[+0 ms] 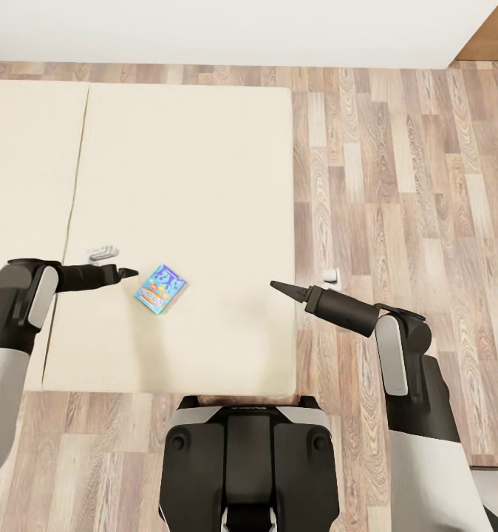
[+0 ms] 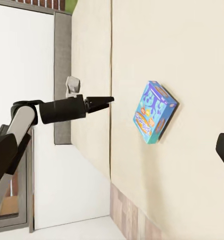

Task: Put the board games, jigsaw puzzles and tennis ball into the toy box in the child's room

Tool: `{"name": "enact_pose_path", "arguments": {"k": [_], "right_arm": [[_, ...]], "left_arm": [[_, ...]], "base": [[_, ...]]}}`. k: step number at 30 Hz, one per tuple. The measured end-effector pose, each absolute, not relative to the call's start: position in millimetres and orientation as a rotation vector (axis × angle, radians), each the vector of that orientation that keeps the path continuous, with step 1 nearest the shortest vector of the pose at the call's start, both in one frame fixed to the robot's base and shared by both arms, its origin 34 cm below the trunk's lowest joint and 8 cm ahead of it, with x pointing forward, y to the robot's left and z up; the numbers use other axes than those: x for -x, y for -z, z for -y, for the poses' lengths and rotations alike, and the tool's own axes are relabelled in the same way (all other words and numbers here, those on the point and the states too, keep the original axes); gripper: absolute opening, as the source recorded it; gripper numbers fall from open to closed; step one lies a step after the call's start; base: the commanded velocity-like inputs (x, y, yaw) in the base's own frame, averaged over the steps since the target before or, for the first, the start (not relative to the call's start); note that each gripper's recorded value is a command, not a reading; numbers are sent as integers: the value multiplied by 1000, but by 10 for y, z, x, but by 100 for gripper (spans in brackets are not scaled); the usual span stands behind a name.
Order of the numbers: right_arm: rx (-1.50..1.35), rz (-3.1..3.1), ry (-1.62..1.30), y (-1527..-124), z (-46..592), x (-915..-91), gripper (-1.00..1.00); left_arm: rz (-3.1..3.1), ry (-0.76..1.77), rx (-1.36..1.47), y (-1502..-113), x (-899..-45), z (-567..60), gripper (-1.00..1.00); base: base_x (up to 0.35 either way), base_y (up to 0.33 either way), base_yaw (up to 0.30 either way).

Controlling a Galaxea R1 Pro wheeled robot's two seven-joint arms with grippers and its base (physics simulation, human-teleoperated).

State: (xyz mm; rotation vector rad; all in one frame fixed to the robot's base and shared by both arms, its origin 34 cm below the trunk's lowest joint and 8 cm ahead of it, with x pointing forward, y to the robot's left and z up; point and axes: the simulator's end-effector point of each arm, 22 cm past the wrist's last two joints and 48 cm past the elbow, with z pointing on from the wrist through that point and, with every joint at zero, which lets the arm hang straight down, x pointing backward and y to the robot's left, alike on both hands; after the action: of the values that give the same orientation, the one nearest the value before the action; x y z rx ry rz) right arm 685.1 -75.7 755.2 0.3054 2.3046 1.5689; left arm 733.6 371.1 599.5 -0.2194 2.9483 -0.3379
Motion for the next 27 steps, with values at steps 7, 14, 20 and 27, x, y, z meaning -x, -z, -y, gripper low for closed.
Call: {"name": "enact_pose_path", "arguments": {"k": [7,14,20,27], "right_arm": [[-303,-2308,-1564,-7544,759,-6851,100],[-314,-2351,-1509,-7441,797,-6847,100],[-321,-2373,-1478,-7389,821,-6847,100],[-323,-2375,-1475,-7384,826,-6847,100]], "left_arm": [[-2980,341,282,-5782,-7364,-3636,100],[-2998,339,343,-5556,-7423,-3513,100],[-3021,338,380,-5337,-7450,-3243,100],[-3051,316,365,-5229,-7398,-3076,100]], "base": [[0,0,0],[0,0,0],[0,0,0],[0,0,0]]}}
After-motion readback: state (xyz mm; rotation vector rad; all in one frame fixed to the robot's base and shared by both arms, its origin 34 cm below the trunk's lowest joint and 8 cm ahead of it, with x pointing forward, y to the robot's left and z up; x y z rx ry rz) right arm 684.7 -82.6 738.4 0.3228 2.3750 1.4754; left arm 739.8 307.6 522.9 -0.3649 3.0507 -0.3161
